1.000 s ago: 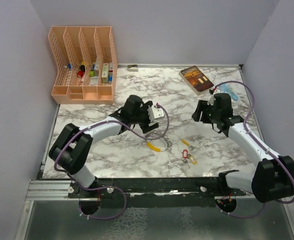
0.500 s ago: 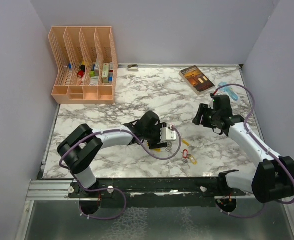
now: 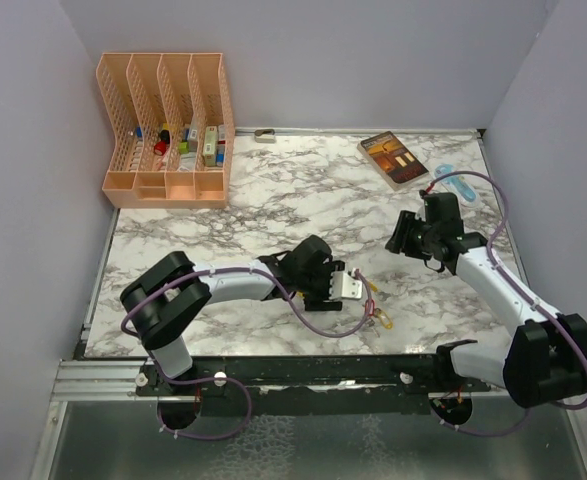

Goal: Put the keys on the keyring

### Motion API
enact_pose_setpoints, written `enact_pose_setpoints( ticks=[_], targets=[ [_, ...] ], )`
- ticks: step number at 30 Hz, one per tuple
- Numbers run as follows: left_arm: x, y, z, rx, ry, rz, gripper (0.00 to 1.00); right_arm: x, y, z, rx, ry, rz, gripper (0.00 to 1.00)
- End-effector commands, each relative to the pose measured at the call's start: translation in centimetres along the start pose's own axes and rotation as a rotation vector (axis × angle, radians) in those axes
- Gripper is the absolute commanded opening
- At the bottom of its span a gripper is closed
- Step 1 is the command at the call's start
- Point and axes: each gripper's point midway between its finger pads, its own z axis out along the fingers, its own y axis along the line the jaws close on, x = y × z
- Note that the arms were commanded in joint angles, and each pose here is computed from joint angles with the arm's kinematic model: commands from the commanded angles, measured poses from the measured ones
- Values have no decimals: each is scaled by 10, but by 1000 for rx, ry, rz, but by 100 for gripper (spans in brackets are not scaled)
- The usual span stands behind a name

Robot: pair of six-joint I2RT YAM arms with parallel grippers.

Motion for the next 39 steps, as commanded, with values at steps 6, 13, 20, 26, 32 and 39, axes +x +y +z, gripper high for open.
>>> enact_pose_setpoints(
  ticks=[6,13,20,26,32,39],
  targets=[
    [4,-4,15,-13,0,35,55,-4,4,-11,-15,-36,4,44],
    [15,-7,14,-31,33,51,40,0,3,-12,-19,-31,5,41],
    [16,-4,12,-43,43,47,22,2,5,-10,-27,-18,6,39],
    [18,1,11,-66,64,54,8,4,4,-9,-24,-15,8,38],
    [18,12,8,-110,89,69,0,5,4,-8,-28,-14,2,38],
    [6,36,-7,-142,120,67,0,4,9,-8,-58,-10,-23,37]
  ],
)
